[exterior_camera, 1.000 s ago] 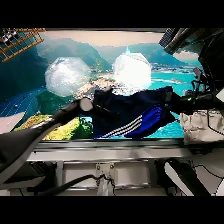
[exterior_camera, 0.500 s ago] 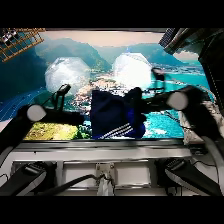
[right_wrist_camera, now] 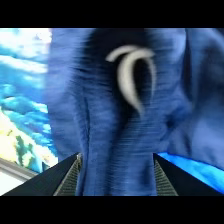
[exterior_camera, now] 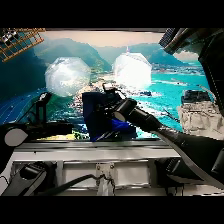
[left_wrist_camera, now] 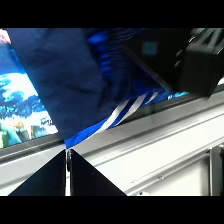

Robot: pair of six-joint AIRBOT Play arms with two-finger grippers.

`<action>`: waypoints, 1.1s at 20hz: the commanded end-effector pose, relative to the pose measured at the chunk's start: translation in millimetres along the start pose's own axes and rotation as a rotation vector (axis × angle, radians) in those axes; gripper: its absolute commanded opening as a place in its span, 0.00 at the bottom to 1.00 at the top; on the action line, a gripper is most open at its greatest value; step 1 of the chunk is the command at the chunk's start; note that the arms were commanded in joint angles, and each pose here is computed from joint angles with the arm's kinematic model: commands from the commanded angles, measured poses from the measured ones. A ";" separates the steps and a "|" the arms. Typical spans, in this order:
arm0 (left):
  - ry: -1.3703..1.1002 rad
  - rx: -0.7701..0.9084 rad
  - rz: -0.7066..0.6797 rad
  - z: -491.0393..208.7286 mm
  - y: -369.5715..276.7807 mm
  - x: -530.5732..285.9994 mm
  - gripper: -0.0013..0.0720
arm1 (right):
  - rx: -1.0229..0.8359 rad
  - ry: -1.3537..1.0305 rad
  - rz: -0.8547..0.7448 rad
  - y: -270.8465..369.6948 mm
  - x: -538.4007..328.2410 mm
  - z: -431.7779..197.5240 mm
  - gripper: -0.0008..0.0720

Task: Fold the clothes and pants, and hang the long-sleeved shirts on hangers.

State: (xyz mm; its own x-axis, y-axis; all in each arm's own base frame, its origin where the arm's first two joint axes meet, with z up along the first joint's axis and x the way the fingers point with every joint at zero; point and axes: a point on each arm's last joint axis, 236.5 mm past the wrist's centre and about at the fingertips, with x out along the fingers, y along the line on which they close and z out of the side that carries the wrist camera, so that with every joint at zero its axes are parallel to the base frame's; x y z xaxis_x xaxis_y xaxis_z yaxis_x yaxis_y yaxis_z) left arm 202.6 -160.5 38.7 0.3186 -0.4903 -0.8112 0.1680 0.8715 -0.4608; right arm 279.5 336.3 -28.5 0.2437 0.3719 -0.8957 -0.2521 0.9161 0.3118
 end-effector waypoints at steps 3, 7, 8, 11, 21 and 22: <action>-0.021 -0.024 0.008 1.9 2.0 -3.2 0.04 | -0.103 -0.034 -0.079 -19.2 -31.4 12.1 0.71; -0.028 -0.024 0.007 3.6 1.7 -3.3 0.04 | -0.065 -0.132 -0.211 -81.3 -80.6 47.6 0.71; -0.028 -0.024 0.007 3.5 1.7 -3.3 0.04 | -0.048 -0.157 -0.248 -102.8 -90.6 58.4 0.70; -0.033 -0.024 0.006 4.9 1.6 -3.3 0.06 | 0.037 -0.102 -0.220 -152.4 -91.4 67.5 0.53; -0.058 -0.024 0.002 10.8 0.7 -3.6 0.40 | 0.233 0.195 0.275 -159.8 -12.2 43.8 0.89; -0.058 -0.024 0.002 10.8 0.7 -3.6 0.40 | 0.213 0.198 0.292 -156.7 -6.2 43.1 0.89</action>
State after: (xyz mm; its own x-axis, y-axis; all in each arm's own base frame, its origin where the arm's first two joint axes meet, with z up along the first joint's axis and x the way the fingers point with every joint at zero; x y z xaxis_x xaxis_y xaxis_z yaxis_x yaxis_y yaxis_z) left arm 211.1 -158.3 44.9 0.3700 -0.4866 -0.7914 0.1459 0.8717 -0.4678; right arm 357.3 179.6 -48.6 0.0433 0.5109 -0.8585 -0.0644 0.8590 0.5079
